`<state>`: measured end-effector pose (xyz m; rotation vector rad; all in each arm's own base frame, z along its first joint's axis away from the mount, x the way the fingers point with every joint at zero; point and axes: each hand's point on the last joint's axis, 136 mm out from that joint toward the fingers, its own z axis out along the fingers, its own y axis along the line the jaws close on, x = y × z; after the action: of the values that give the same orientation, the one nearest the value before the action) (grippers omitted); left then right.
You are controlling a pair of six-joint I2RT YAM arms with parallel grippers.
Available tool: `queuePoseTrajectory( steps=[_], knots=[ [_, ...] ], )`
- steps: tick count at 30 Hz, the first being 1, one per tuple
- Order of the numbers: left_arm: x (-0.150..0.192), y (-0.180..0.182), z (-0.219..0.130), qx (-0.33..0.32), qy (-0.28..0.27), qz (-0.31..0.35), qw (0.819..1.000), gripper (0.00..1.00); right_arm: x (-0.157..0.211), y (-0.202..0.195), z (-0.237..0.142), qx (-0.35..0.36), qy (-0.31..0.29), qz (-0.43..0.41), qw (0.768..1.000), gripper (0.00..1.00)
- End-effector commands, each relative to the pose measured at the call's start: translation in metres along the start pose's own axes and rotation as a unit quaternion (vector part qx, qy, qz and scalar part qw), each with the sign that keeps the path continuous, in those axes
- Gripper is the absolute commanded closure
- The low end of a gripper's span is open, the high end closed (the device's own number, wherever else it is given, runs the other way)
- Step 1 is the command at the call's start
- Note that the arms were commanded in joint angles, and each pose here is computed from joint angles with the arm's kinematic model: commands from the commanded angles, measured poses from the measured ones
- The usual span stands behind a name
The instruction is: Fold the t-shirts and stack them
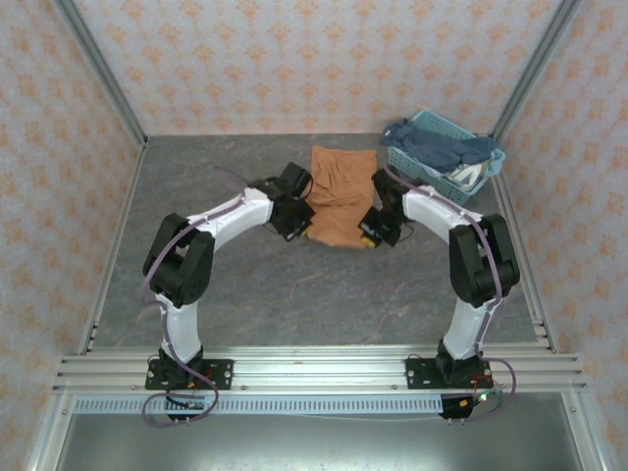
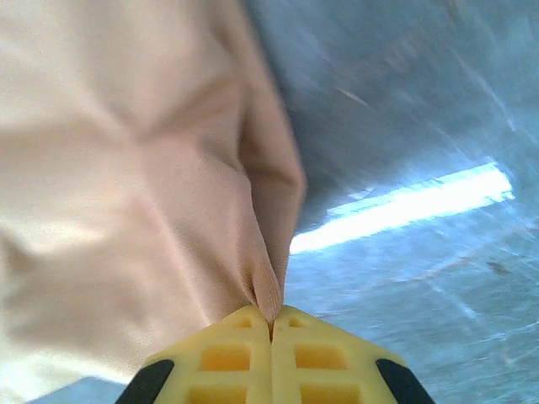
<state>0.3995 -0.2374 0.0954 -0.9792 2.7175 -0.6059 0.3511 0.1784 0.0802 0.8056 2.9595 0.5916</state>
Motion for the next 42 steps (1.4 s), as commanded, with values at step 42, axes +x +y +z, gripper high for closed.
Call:
queuePoseTrajectory(
  steps=[42],
  knots=[
    [0.151,0.143,-0.107,-0.034,0.101,0.138,0.985,1.00,0.176,-0.071,-0.070,0.034,0.104,-0.083,0.990,1.00]
  ],
)
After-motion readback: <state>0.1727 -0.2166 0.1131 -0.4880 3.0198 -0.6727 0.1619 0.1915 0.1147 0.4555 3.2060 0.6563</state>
